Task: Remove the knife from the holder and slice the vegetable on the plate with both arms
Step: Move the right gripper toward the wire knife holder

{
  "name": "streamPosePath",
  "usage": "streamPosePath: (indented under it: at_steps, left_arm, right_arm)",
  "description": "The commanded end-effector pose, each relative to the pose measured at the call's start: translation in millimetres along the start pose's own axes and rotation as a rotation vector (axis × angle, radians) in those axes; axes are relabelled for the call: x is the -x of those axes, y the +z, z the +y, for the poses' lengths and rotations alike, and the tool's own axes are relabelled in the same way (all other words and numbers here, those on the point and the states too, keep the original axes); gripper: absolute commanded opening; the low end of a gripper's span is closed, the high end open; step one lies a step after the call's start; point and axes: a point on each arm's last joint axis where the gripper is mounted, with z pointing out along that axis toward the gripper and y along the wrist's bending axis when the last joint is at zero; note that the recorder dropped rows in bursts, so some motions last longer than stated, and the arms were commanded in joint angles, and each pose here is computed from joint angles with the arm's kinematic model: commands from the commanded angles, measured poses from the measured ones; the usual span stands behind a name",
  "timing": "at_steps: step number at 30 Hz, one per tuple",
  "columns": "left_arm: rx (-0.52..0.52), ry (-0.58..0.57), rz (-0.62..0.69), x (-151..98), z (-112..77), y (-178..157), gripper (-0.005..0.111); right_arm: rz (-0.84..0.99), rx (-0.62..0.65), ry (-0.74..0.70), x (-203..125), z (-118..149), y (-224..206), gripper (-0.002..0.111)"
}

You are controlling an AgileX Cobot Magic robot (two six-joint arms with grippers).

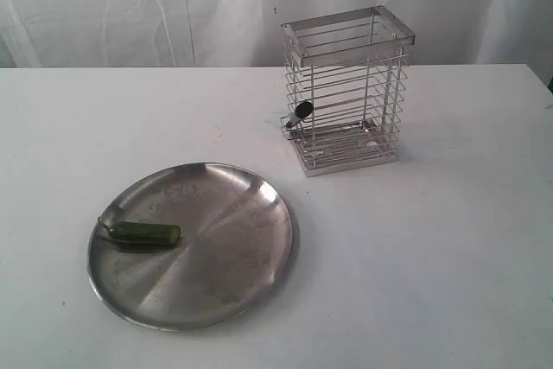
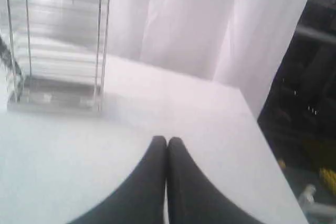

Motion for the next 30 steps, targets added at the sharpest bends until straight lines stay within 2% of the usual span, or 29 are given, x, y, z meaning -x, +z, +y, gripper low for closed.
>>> streamPosePath:
  at_steps: [1,3,10,14,17,21,24,25,26,27,29,30]
  left_arm:
    - [-0.001,-0.007,0.002,-1,0.0,0,0.002]
    - [-0.001,-0.007,0.002,-1,0.0,0,0.002]
    - [-0.001,-0.007,0.002,-1,0.0,0,0.002]
    - [-0.001,-0.007,0.002,-1,0.0,0,0.002]
    - [-0.001,-0.007,0.002,-1,0.0,0,0.002]
    - [-0.001,-0.007,0.002,-1,0.0,0,0.002]
    - [-0.001,-0.007,0.002,-1,0.0,0,0.002]
    - [-0.001,-0.007,0.002,-1,0.0,0,0.002]
    - [-0.001,-0.007,0.002,-1,0.0,0,0.002]
    - [-0.001,-0.007,0.002,-1,0.0,0,0.002]
    - [-0.001,-0.007,0.002,-1,0.0,0,0.002]
    - [-0.001,-0.007,0.002,-1,0.0,0,0.002]
  right_arm:
    - [-0.321,0.001,0.33,27,-4,-5,0.0]
    - [-0.449,0.012,0.413,37,-7,-9,0.0]
    - [-0.728,0.03,0.46,57,-11,-23,0.0]
    - [-0.849,0.134,0.681,65,-13,-30,0.0]
    - [-0.717,0.24,0.737,67,-5,-26,0.0]
    - [-0.452,0.297,0.749,96,-2,-26,0.0]
    - [-0.298,0.389,0.626,126,5,-15,0.0]
    - [-0.227,0.419,0.625,134,7,-8,0.0]
    - [-0.167,0.468,0.511,143,12,2,0.0]
    - [-0.104,0.543,0.482,151,17,12,0.0]
    - [0.007,0.68,0.48,163,26,34,0.0]
    - [0.065,0.706,0.493,165,28,50,0.0]
